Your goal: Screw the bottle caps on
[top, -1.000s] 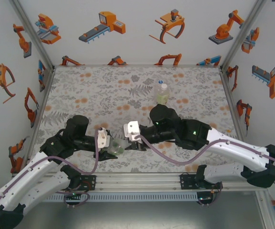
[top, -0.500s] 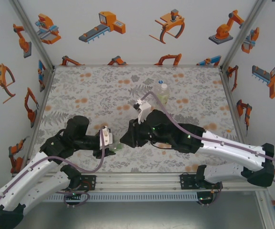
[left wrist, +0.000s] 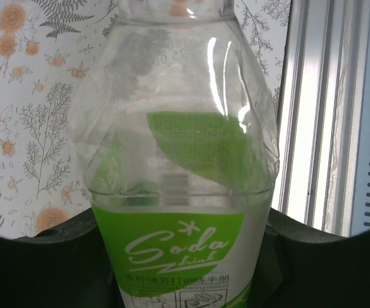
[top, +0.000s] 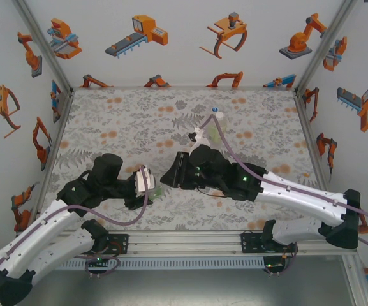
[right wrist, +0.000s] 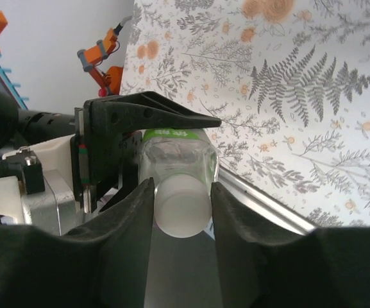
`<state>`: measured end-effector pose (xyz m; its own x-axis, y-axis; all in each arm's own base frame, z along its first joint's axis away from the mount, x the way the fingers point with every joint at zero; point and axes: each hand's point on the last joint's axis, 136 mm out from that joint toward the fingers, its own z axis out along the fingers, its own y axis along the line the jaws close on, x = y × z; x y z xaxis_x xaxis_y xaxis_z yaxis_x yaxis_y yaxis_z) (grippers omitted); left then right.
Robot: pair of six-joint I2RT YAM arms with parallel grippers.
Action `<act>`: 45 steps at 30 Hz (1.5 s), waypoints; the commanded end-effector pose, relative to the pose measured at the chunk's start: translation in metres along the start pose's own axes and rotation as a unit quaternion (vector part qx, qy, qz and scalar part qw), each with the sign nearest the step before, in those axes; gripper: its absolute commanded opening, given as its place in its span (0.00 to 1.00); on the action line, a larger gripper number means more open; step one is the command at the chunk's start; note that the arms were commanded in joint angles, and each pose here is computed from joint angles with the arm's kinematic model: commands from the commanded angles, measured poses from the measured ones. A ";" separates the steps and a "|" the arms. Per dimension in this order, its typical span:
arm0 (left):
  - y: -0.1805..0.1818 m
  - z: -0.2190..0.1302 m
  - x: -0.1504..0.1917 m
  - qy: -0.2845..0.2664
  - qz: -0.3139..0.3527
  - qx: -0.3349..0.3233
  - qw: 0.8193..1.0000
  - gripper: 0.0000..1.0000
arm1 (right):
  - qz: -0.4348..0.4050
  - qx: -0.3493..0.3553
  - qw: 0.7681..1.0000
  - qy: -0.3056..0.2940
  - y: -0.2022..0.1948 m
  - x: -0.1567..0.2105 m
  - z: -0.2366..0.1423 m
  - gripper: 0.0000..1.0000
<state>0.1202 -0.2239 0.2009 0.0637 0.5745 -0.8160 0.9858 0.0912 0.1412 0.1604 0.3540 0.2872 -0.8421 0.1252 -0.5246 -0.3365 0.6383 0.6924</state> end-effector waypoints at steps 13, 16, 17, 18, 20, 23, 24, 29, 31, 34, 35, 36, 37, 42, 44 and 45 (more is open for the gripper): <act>-0.025 -0.016 -0.043 -0.094 0.045 0.068 0.992 0.00 | -0.524 -0.203 0.827 0.011 0.073 0.018 -0.073 0.51; -0.029 -0.016 -0.044 -0.101 0.047 0.079 0.991 0.00 | -0.598 -0.249 0.761 0.022 0.079 0.036 -0.080 0.51; -0.029 -0.017 -0.045 -0.103 0.049 0.080 0.990 0.00 | -0.616 -0.262 0.743 0.027 0.079 0.041 -0.082 0.51; -0.030 -0.017 -0.045 -0.103 0.049 0.082 0.990 0.00 | -0.634 -0.275 0.722 0.031 0.079 0.047 -0.083 0.51; -0.030 -0.016 -0.045 -0.103 0.048 0.083 0.990 0.00 | -0.659 -0.295 0.691 0.036 0.079 0.056 -0.086 0.51; -0.031 -0.017 -0.045 -0.105 0.050 0.085 0.990 0.00 | -0.671 -0.295 0.680 0.030 0.080 0.058 -0.081 0.51; -0.031 -0.017 -0.045 -0.105 0.050 0.086 0.989 0.00 | -0.672 -0.292 0.680 0.028 0.081 0.057 -0.078 0.51; -0.032 -0.017 -0.045 -0.106 0.050 0.088 0.989 0.00 | -0.676 -0.277 0.682 0.017 0.083 0.052 -0.067 0.52; -0.032 -0.017 -0.045 -0.106 0.051 0.089 0.989 0.00 | -0.678 -0.271 0.683 0.014 0.084 0.050 -0.064 0.52; -0.033 -0.017 -0.045 -0.107 0.051 0.089 0.989 0.00 | -0.680 -0.268 0.682 0.012 0.083 0.050 -0.062 0.51; -0.033 -0.017 -0.045 -0.107 0.051 0.090 0.989 0.00 | -0.681 -0.266 0.683 0.011 0.082 0.049 -0.060 0.51; -0.033 -0.017 -0.045 -0.107 0.051 0.090 0.989 0.00 | -0.681 -0.264 0.683 0.011 0.082 0.049 -0.059 0.51; -0.033 -0.017 -0.045 -0.107 0.051 0.090 0.989 0.00 | -0.682 -0.261 0.684 0.011 0.081 0.049 -0.058 0.51; -0.033 -0.017 -0.046 -0.108 0.050 0.092 0.989 0.00 | -0.681 -0.264 0.683 0.008 0.081 0.050 -0.056 0.46; -0.033 -0.016 -0.046 -0.108 0.049 0.094 0.988 0.00 | -0.680 -0.269 0.682 0.006 0.084 0.051 -0.057 0.42; -0.033 -0.017 -0.047 -0.109 0.051 0.092 0.988 0.00 | -0.680 -0.268 0.682 0.007 0.083 0.052 -0.057 0.40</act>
<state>0.0864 -0.2371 0.2271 0.1241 0.4324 -0.8931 0.9917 -0.0836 0.0973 0.0673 0.3665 0.3384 0.3774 -0.3492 -0.8577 -0.9234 -0.2122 -0.3199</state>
